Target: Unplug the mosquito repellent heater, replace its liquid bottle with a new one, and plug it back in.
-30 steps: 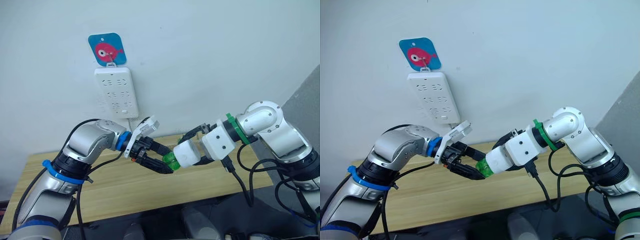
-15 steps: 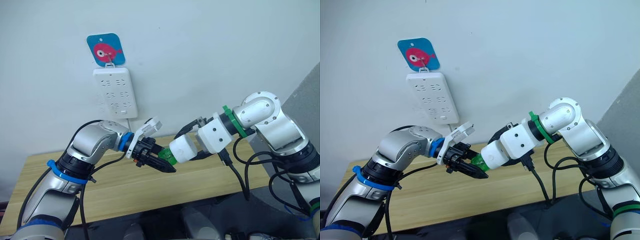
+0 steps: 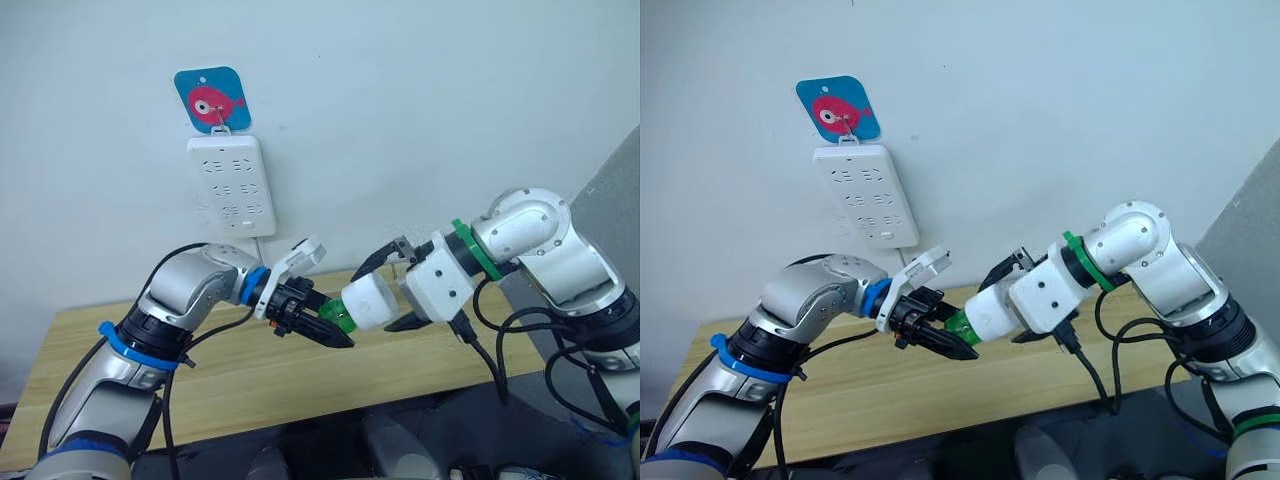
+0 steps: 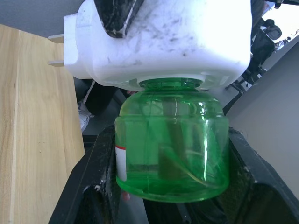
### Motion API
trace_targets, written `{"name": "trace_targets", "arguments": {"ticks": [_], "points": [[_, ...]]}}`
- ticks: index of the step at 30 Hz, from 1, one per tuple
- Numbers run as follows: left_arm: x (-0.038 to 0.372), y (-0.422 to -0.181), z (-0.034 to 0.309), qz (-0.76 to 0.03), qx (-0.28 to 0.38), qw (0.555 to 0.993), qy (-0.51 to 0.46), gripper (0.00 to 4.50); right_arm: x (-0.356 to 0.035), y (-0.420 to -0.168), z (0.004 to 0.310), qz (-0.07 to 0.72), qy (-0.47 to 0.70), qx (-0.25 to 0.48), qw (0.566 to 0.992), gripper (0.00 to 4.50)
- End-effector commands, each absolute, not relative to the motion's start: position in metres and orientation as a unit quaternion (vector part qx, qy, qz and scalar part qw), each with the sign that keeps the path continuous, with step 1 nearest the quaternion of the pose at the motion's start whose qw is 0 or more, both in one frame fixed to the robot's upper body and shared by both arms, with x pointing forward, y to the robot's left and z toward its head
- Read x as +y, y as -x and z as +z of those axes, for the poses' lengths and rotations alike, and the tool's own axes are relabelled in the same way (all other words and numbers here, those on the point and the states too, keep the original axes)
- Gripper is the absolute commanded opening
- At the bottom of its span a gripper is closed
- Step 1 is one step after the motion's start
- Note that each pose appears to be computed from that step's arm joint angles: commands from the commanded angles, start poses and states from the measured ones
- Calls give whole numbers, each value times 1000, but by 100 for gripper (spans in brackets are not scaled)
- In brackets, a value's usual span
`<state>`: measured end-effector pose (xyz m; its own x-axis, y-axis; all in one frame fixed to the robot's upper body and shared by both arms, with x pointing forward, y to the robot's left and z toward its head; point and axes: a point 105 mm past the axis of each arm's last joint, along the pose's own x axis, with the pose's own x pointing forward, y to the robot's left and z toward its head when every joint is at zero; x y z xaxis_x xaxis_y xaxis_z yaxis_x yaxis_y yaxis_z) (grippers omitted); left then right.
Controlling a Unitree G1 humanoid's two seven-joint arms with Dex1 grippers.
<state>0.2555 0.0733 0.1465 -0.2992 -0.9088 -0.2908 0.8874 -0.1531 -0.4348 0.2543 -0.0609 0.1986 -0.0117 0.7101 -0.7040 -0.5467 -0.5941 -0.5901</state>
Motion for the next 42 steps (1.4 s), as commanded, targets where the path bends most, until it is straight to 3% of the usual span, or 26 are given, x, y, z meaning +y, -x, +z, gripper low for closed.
{"name": "trace_targets", "arguments": {"ticks": [1,11,17,22,29,31,35,40,42], "points": [[75,-262,154,-756,245,607,16,225,-67,-252,198,701,572,-90,416,450],[74,-261,149,-753,234,614,21,225,-89,-274,203,652,612,-83,440,450],[73,-258,146,-757,241,607,24,225,-80,-270,209,655,600,-111,444,450],[75,-257,142,-752,237,616,17,225,-97,-281,210,637,612,-86,461,450],[75,-264,143,-721,185,665,50,225,-140,-291,209,589,597,-13,545,450],[74,-269,146,-701,155,692,70,225,-147,-289,205,573,558,6,600,450],[68,-282,153,-649,66,754,74,225,-154,-277,181,532,377,83,753,450],[62,-286,152,-602,-7,797,45,225,-138,-252,164,505,165,124,838,450],[58,-287,151,-583,-37,811,34,225,-125,-248,167,482,103,103,864,450]]}}
